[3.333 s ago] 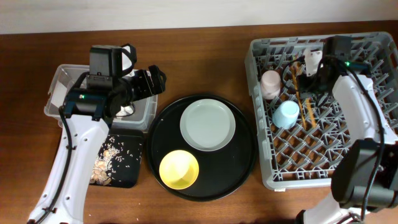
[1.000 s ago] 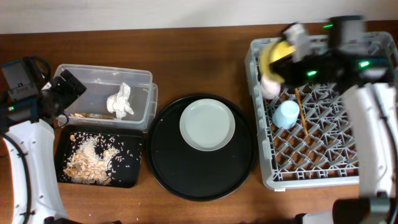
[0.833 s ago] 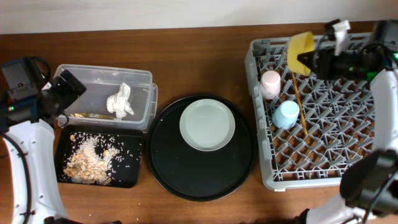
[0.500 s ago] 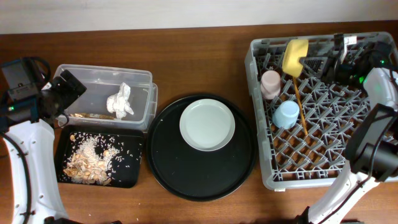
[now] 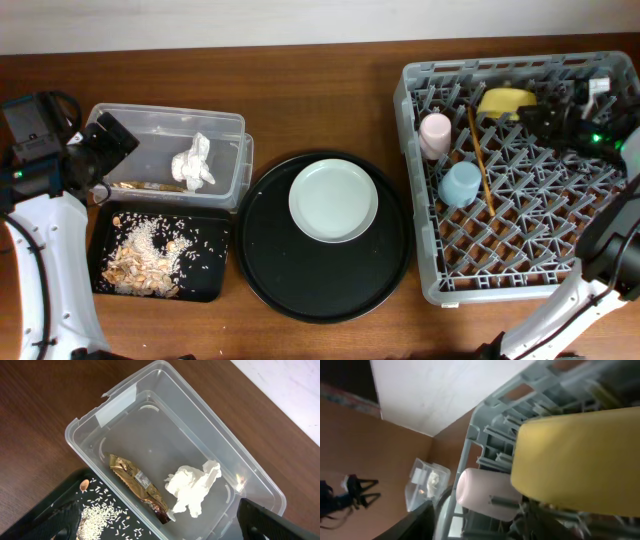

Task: Sort waste into correct bins and load items into the dishwasher rack
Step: 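Move the right gripper to the white plate and grasp its rim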

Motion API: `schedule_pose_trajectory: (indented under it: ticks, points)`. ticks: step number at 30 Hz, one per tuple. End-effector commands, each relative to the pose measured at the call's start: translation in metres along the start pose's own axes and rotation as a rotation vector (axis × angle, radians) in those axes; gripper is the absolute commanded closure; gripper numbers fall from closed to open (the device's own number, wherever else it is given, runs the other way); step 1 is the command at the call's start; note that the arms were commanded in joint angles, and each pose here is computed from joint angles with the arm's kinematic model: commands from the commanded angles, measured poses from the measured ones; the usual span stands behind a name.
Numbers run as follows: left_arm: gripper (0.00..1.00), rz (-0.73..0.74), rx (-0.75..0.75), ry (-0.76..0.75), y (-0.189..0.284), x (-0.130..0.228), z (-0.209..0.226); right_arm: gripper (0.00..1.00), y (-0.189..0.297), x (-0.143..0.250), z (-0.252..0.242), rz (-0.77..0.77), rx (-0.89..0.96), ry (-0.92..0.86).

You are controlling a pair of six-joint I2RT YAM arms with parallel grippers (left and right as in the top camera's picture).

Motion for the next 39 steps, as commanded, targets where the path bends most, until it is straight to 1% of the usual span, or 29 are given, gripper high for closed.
schedule_pose_trajectory:
  ticks: [1,4,6,9,11,12,14,17,18,20,22,23,25,28,30,33,34,38,39]
  points:
    - [0.01,-0.025,0.001,0.005,0.008,-0.002,0.001,0.41,0.020,0.000,-0.002,-0.030,0.031,-0.095]
    - [0.01,-0.025,0.001,0.005,0.008,-0.002,0.001,0.42,0.032,-0.004,0.017,-0.014,0.181,-0.110]
    - [0.01,-0.025,0.001,0.005,0.008,-0.002,0.001,0.42,0.033,-0.009,0.048,0.011,0.325,-0.062]
    - [0.01,-0.025,0.001,0.005,0.008,-0.002,0.001,0.41,0.017,-0.012,0.125,0.051,0.564,0.120]
    - [0.01,-0.025,0.001,0.005,0.008,-0.002,0.001,0.40,-0.006,0.001,0.185,0.097,0.683,0.272]
    - [0.01,-0.024,0.000,0.005,0.008,-0.002,0.001,0.39,-0.024,0.014,0.216,0.136,0.724,0.360]
    - [0.01,-0.025,0.001,0.005,0.008,-0.002,0.001,0.37,-0.071,0.049,0.264,0.259,0.716,0.513]
    - [0.01,-0.025,0.001,0.005,0.008,-0.002,0.001,0.36,-0.125,0.096,0.292,0.438,0.642,0.610]
    - [0.01,-0.025,0.001,0.005,0.008,-0.002,0.001,0.36,-0.148,0.117,0.302,0.507,0.590,0.651]
    - [0.01,-0.025,0.001,0.005,0.008,-0.002,0.001,0.34,-0.173,0.142,0.312,0.580,0.540,0.685]
    - [0.01,-0.025,0.001,0.005,0.008,-0.002,0.001,0.32,-0.206,0.185,0.323,0.710,0.483,0.720]
    - [0.01,-0.025,0.001,0.005,0.008,-0.002,0.001,0.32,-0.212,0.195,0.323,0.748,0.476,0.728]
    - [0.01,-0.025,0.001,0.005,0.008,-0.002,0.001,0.32,-0.228,0.223,0.320,0.858,0.481,0.749]
    - [0.01,-0.025,0.001,0.005,0.008,-0.002,0.001,0.32,-0.253,0.255,0.304,0.972,0.541,0.792]
    - [0.01,-0.025,0.001,0.005,0.008,-0.002,0.001,0.32,-0.267,0.270,0.290,1.033,0.563,0.784]
    - [0.01,-0.025,0.001,0.005,0.008,-0.002,0.001,0.34,-0.282,0.280,0.272,1.059,0.607,0.725]
    - [0.01,-0.024,0.000,0.005,0.008,-0.002,0.001,0.37,-0.285,0.283,0.268,1.062,0.612,0.714]
    - [0.01,-0.025,0.001,0.005,0.008,-0.002,0.001,0.38,-0.300,0.301,0.249,1.129,0.600,0.681]
    - [0.01,-0.025,0.001,0.005,0.008,-0.002,0.001,0.41,-0.304,0.305,0.245,1.138,0.600,0.682]
Point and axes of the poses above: each gripper's point midway between its finger pads, its own y axis back along the fingers, its own z axis along the line the jaws close on, x = y × z, the point moved 10 cm from there along y, back along the fingers, and after that the axes turned 1 degree about y, right-handed, at the moved point
